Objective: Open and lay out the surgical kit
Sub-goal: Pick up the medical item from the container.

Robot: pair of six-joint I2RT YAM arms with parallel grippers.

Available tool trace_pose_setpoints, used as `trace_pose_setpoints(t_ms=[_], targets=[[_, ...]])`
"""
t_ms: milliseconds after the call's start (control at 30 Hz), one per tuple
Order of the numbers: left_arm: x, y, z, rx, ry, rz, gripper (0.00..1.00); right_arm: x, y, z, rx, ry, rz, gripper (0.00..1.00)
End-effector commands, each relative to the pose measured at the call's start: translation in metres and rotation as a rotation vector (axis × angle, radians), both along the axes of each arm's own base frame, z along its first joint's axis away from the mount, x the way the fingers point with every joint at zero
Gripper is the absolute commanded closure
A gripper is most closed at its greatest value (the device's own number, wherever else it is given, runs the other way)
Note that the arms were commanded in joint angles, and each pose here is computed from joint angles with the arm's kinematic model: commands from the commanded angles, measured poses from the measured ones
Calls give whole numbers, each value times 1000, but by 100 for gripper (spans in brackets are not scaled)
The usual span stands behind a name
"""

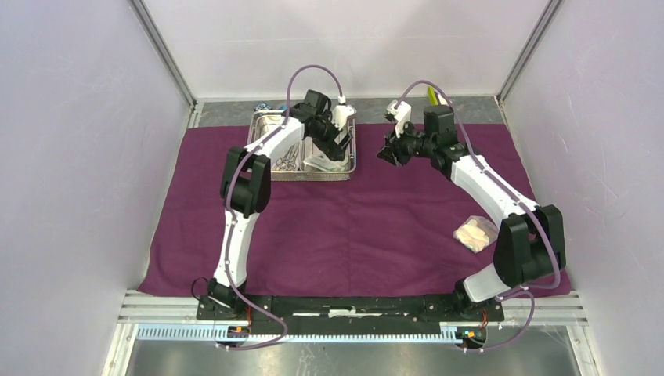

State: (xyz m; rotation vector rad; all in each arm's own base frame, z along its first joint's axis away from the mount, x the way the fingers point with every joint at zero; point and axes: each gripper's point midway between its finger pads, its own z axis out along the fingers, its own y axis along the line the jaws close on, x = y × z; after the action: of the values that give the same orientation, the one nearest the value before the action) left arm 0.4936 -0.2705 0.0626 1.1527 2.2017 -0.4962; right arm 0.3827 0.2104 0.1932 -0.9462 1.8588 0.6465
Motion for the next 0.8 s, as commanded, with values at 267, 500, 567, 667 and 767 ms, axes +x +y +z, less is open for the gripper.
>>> trace_pose_setpoints(t_ms=[267, 500, 567, 667, 767], targets=[[-11, -16, -27, 69, 51, 10, 0, 1, -13, -5, -13, -18, -27, 67], [-10, -11, -43, 96, 99, 89, 5, -2, -16, -8, -10, -11, -31, 68], [-10, -9, -44, 101, 106, 106, 13, -2, -18, -8, -9, -11, -34, 69], [-12, -7, -42, 107, 106, 114, 25, -3, -18, -10, -8, -6, -35, 70], [-13, -5, -35, 104, 96, 114, 39, -2, -19, -10, -5, -3, -36, 71]])
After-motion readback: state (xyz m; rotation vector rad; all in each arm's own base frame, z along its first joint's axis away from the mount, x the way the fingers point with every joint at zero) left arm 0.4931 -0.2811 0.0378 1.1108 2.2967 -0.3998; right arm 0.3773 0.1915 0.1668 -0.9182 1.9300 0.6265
